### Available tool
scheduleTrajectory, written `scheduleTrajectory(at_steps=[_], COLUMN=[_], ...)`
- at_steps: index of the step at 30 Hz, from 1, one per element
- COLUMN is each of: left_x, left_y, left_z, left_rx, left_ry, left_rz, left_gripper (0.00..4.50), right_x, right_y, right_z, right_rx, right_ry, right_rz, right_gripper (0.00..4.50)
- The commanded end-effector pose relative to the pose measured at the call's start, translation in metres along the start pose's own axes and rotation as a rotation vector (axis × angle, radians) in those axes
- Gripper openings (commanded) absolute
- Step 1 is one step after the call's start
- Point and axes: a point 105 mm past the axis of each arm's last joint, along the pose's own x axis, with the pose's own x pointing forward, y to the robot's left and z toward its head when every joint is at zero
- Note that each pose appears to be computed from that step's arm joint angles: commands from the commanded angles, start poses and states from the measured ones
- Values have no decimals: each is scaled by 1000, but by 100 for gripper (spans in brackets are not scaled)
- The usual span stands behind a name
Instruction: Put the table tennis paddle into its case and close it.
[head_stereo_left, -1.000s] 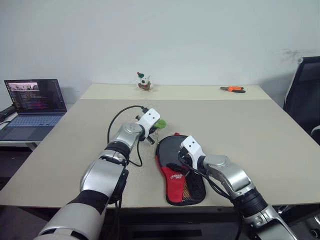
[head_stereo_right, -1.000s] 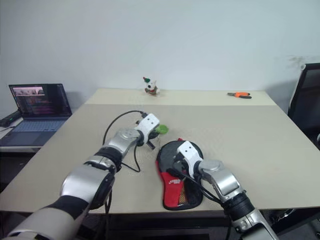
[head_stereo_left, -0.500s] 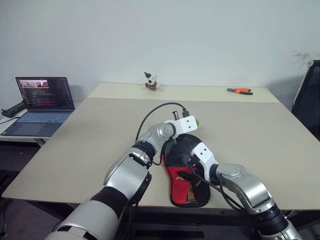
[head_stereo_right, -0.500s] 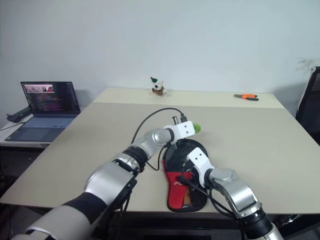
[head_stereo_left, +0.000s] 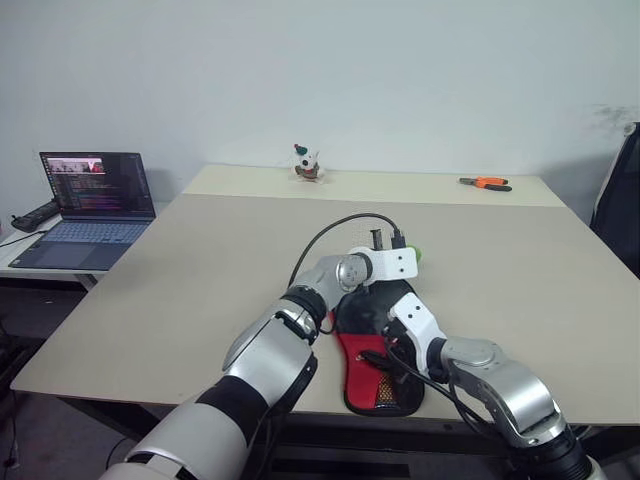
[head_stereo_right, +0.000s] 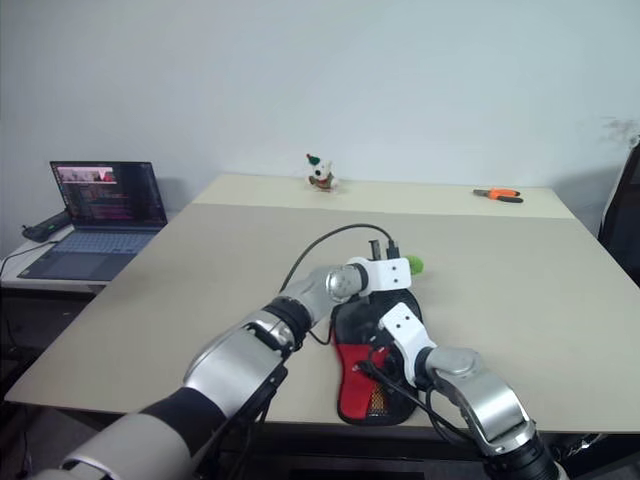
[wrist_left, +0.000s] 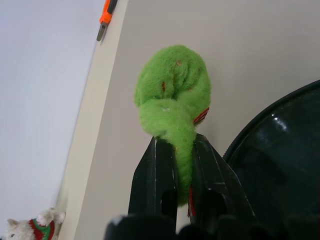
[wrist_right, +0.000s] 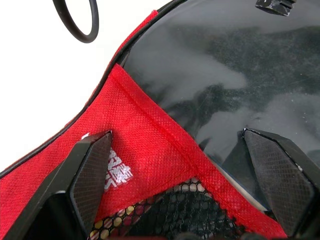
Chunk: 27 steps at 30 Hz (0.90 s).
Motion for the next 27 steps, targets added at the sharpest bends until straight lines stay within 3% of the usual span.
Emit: scheduleTrajectory(at_steps=[1,3,13,16,20,27], left_x=[3,3,-6,-9,-20,-56], left_y=[6,-5,-40,-28,15,60], left_z=[28,25,-1,0,1,-30], left_rx=[36,19,-24,-77,-251,-413], left_ry=[-103,-98,-78,-109,-187,-245], left_rz=[4,-68,-227,-195,-67,45], left_gripper=[0,0,354,354,354,354], right_x=[3,5,14,16,12,0], right_y=[3,3,3,2,-5,-14], right_z=[-54,-50,-32,-22,-7,10], right_rx=[107,110,95,89,88,104], right_ry=[211,200,156,133,91,29], right_rz=[13,14,26,36,40,21], right_gripper=[450,450,450,450,450,450])
